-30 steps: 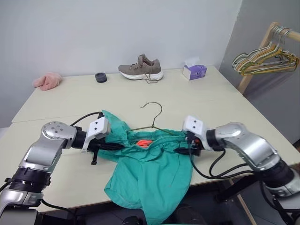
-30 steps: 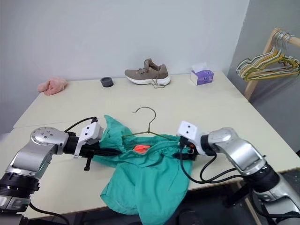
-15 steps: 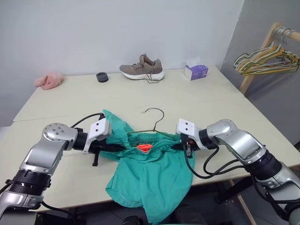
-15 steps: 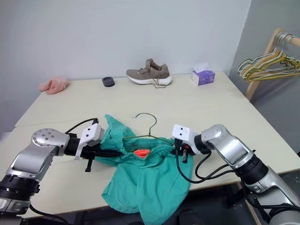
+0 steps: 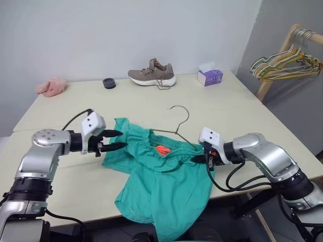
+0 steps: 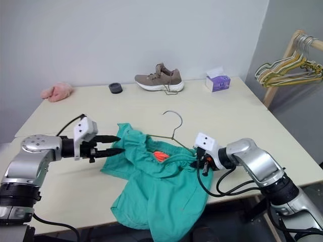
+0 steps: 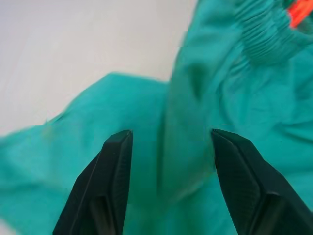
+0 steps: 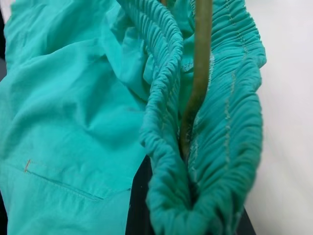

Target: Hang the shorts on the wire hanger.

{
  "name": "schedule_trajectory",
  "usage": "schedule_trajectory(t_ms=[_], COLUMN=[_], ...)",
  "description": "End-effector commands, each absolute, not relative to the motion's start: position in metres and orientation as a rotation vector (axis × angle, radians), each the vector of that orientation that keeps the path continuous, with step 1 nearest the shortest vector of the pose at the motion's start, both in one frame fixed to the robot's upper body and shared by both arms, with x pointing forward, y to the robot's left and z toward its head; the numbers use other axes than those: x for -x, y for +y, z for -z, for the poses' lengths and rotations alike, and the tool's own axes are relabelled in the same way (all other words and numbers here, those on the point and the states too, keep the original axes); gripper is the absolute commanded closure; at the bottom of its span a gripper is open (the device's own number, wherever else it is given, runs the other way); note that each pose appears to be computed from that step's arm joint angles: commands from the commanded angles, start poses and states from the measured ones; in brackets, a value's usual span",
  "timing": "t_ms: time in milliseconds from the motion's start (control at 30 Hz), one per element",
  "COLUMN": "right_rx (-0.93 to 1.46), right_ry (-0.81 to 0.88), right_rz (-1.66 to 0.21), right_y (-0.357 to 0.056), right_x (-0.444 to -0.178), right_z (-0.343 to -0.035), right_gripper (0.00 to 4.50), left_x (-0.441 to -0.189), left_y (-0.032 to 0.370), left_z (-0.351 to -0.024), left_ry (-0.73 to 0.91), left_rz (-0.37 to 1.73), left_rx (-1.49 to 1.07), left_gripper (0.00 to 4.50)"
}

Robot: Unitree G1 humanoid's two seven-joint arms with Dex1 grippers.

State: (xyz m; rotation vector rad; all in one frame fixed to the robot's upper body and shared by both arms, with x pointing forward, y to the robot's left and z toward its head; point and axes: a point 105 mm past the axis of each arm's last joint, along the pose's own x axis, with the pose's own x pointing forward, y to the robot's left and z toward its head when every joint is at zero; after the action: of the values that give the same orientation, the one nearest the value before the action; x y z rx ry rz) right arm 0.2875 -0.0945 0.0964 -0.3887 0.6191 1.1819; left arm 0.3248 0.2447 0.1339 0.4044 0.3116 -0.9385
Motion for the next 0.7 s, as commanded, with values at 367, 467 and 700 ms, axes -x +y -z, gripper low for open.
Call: schedule_trajectory(t_ms=[367,467,700], right_rx=[0.113,0.025,0.004], right_ry=[0.667,0.71,0.645], right_rz=[-0.529,-0.301,0.142], right_y=[-0.218,-0.256,-0.341], right_x=[-0.286,-0.275,-0.266], right_z=[-0.087,-0.082,-0.112], right_gripper=[4.5,4.5,4.5], left_x=[-0.294,-0.295,-0.297], left_y=[0.176,0.149,0.099], left_z=[-0.158,-0.168,-0.204], left_ry=[0.177,0.146,-0.022], left_rz=[1.148,1.215,1.315], left_rx=[-0.158,-0.111,-0.146], left_gripper=[1.94,1.4,0.03])
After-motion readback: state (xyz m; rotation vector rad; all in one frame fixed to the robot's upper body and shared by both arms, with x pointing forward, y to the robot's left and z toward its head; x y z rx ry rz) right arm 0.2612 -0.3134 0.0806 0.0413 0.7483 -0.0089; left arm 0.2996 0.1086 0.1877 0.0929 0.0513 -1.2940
